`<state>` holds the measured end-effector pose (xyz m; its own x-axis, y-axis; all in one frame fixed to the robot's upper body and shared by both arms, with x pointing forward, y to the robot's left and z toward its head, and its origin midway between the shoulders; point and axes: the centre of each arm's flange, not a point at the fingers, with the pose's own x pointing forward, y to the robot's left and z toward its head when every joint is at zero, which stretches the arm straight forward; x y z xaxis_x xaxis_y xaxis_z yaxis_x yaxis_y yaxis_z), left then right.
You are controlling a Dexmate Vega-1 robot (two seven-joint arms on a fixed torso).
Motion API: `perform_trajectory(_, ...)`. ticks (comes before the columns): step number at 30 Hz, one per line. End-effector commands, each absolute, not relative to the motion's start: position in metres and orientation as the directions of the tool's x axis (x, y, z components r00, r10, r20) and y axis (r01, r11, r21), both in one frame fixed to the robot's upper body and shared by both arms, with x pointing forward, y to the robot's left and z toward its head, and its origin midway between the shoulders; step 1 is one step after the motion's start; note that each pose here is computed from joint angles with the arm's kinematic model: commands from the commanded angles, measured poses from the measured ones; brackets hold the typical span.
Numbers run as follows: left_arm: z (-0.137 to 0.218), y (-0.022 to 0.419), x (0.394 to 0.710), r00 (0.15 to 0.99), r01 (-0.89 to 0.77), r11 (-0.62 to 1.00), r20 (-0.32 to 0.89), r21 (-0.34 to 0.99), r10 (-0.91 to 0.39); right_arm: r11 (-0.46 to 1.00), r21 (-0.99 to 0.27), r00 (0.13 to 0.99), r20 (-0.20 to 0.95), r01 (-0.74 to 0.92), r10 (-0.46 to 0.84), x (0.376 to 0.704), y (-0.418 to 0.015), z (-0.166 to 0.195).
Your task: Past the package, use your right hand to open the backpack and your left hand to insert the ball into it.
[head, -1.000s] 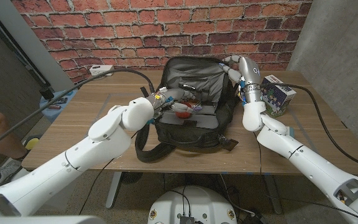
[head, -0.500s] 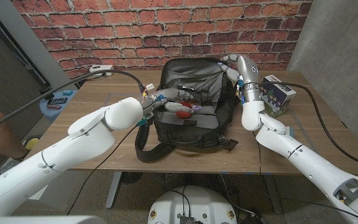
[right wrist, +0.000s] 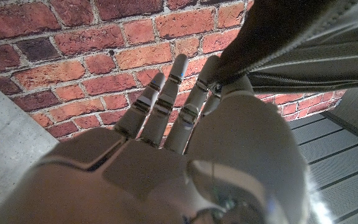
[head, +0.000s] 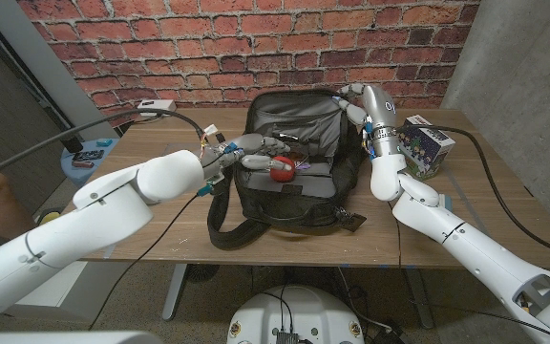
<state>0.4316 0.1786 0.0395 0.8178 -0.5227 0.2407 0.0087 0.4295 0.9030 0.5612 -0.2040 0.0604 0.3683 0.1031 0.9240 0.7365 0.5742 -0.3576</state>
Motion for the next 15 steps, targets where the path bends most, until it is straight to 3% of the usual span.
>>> perform_trajectory(1,0.039,0.203,0.416,0.848,0.026,0.482,0.236,0.876,-0.475,0.57,-0.361,0.373,0.922,0.738,0.101,0.563,-0.201,0.063)
perform_trajectory(15,0.039,0.232,0.395,0.88,0.027,0.524,0.229,0.851,-0.417,0.565,-0.361,0.372,0.923,0.742,0.101,0.56,-0.196,0.062)
